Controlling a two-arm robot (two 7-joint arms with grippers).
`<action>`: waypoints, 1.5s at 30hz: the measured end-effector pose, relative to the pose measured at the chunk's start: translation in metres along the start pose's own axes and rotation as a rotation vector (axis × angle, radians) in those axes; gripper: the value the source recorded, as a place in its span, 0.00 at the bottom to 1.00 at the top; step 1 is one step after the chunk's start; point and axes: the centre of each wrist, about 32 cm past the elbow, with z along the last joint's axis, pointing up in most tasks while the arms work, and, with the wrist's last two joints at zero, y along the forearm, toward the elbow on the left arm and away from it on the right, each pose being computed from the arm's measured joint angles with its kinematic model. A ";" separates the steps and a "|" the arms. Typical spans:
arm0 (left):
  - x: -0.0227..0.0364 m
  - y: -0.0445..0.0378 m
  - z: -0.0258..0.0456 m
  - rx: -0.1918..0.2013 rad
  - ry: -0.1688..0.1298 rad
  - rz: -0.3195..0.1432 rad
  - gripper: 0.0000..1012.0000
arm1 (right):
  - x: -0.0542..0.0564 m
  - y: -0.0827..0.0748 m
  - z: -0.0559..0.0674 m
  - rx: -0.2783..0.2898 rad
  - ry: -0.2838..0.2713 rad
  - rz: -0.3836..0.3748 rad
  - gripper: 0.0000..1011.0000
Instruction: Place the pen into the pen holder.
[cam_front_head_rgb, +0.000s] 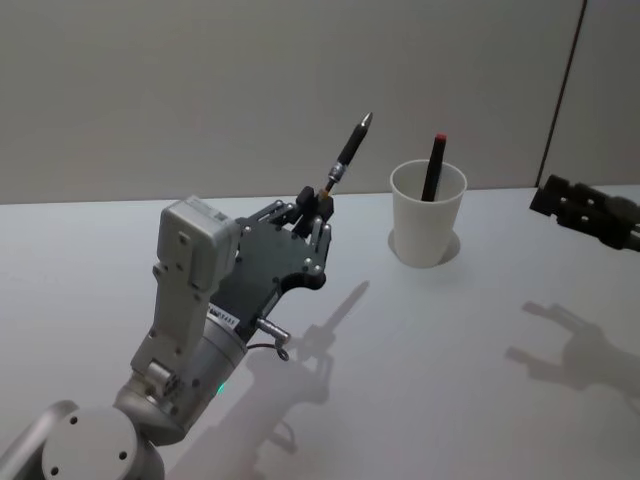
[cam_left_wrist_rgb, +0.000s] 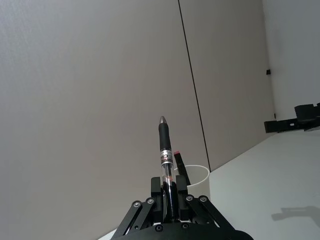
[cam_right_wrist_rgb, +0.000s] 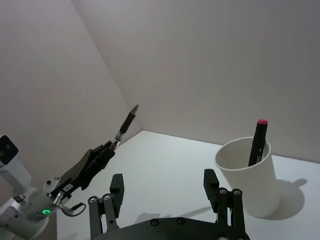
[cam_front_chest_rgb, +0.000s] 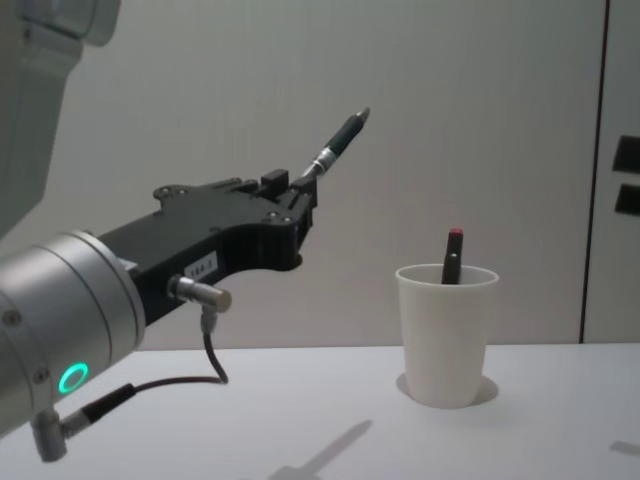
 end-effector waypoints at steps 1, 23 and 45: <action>-0.0003 0.0003 -0.0003 -0.001 0.000 0.000 0.17 | 0.000 0.001 0.000 -0.003 0.011 0.001 0.99; -0.0066 0.0088 -0.0196 0.016 -0.006 -0.006 0.17 | 0.004 0.032 -0.008 -0.095 0.348 0.122 0.99; -0.0081 0.0115 -0.0268 0.022 -0.004 -0.021 0.17 | 0.002 0.048 -0.011 -0.109 0.437 0.175 0.99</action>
